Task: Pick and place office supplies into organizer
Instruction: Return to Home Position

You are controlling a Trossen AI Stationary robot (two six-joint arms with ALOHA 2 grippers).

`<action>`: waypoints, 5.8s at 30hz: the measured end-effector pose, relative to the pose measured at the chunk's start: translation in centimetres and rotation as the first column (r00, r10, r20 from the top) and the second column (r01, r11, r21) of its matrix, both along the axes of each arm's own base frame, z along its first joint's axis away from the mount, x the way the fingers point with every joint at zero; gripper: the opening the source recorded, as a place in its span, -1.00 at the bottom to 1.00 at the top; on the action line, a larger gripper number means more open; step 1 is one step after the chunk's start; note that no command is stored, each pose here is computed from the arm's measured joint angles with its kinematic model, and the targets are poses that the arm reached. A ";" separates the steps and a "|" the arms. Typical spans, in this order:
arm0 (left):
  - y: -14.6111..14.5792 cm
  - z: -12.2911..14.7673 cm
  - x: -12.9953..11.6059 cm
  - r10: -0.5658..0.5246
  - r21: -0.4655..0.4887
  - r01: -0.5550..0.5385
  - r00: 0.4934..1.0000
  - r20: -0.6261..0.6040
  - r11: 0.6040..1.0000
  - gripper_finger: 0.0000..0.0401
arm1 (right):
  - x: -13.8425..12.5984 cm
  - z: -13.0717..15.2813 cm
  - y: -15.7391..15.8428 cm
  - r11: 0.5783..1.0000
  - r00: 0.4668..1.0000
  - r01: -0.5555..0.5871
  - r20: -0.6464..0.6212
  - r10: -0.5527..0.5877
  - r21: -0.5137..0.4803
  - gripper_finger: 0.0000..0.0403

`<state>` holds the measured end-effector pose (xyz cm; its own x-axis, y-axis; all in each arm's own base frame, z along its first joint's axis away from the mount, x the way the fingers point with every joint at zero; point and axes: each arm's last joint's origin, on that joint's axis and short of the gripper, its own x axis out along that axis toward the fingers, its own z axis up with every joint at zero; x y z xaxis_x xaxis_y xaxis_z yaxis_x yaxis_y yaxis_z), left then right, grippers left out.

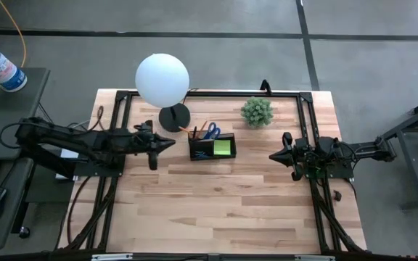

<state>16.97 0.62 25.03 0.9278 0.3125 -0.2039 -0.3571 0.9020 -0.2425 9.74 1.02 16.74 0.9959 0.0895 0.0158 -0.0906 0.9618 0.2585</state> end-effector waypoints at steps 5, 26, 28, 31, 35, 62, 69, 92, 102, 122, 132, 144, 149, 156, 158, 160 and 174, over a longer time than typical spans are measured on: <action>-0.1 -1.0 -2.1 -0.056 0.057 0.049 0.989 0.135 0.997 -0.99 | 0.0 0.0 0.0 1.000 1.000 0.000 0.000 0.000 0.000 -1.00; -0.1 -5.7 -5.0 -0.095 0.108 0.075 0.977 0.191 0.991 -0.99 | 0.0 0.0 0.0 1.000 1.000 0.000 0.000 0.000 0.000 -1.00; -0.1 -6.0 -5.0 -0.098 0.110 0.076 0.971 0.218 0.991 -0.99 | 0.0 0.0 0.0 1.000 1.000 0.001 0.000 -0.001 0.000 -1.00; -0.1 -6.6 -5.1 -0.095 0.112 0.068 0.962 0.256 0.991 -0.99 | 0.0 0.0 0.0 1.000 1.000 0.000 0.000 0.000 0.000 -1.00; 0.3 -7.3 -5.2 -0.061 0.099 0.035 0.961 0.271 0.994 -0.99 | 0.0 0.0 0.0 1.000 1.000 0.000 0.000 0.000 0.000 -1.00; 1.7 -8.0 -6.3 -0.140 0.005 0.143 0.962 0.234 0.990 -0.99 | 0.0 0.0 0.0 1.000 1.000 0.001 0.000 -0.001 0.000 -1.00; 1.5 -8.5 -7.4 -0.105 -0.029 0.114 0.970 0.220 0.993 -0.99 | 0.0 0.0 0.0 1.000 1.000 0.001 0.000 -0.001 0.000 -1.00; 1.5 -8.4 -7.4 -0.086 -0.076 0.107 0.968 0.235 0.991 -0.99 | 0.0 0.0 0.0 1.000 1.000 0.000 0.000 0.000 0.000 -1.00; 1.5 -8.4 -7.4 -0.086 -0.076 0.107 0.968 0.235 0.991 -0.99 | 0.0 0.0 0.0 1.000 1.000 0.000 0.000 0.000 0.000 -1.00; 1.5 -8.4 -7.4 -0.086 -0.076 0.107 0.968 0.235 0.991 -0.99 | 0.0 0.0 0.0 1.000 1.000 0.000 0.000 0.000 0.000 -1.00; 1.5 -8.4 -7.4 -0.086 -0.076 0.107 0.968 0.235 0.991 -0.99 | 0.0 0.0 0.0 1.000 1.000 0.000 0.000 0.000 0.000 -1.00; 1.5 -8.4 -7.4 -0.086 -0.076 0.107 0.968 0.235 0.991 -0.99 | 0.0 0.0 0.0 1.000 1.000 0.000 0.000 0.000 0.000 -1.00; 1.5 -8.4 -7.4 -0.086 -0.076 0.107 0.968 0.235 0.991 -0.99 | 0.0 0.0 0.0 1.000 1.000 0.000 0.000 0.000 0.000 -1.00; 1.5 -8.4 -7.4 -0.086 -0.076 0.107 0.968 0.235 0.991 -0.99 | 0.0 0.0 0.0 1.000 1.000 0.001 0.000 -0.001 0.000 -1.00; 1.5 -8.4 -7.4 -0.086 -0.076 0.107 0.968 0.235 0.991 -0.99 | 0.0 0.0 0.0 1.000 1.000 0.000 0.000 0.000 0.000 -1.00; 1.5 -8.4 -7.4 -0.086 -0.076 0.107 0.968 0.235 0.991 -0.99 | 0.0 0.0 0.0 1.000 1.000 0.001 0.000 -0.001 0.000 -1.00; 1.5 -8.4 -7.4 -0.086 -0.076 0.107 0.968 0.235 0.991 -0.99 | 0.0 0.0 0.0 1.000 1.000 0.000 0.000 0.000 0.000 -1.00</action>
<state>9.62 2.14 16.60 0.9777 0.2098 -0.0032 -0.1947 0.9010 -0.3877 9.74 1.02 16.73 0.9959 0.0891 0.0158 -0.0902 0.9618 0.2585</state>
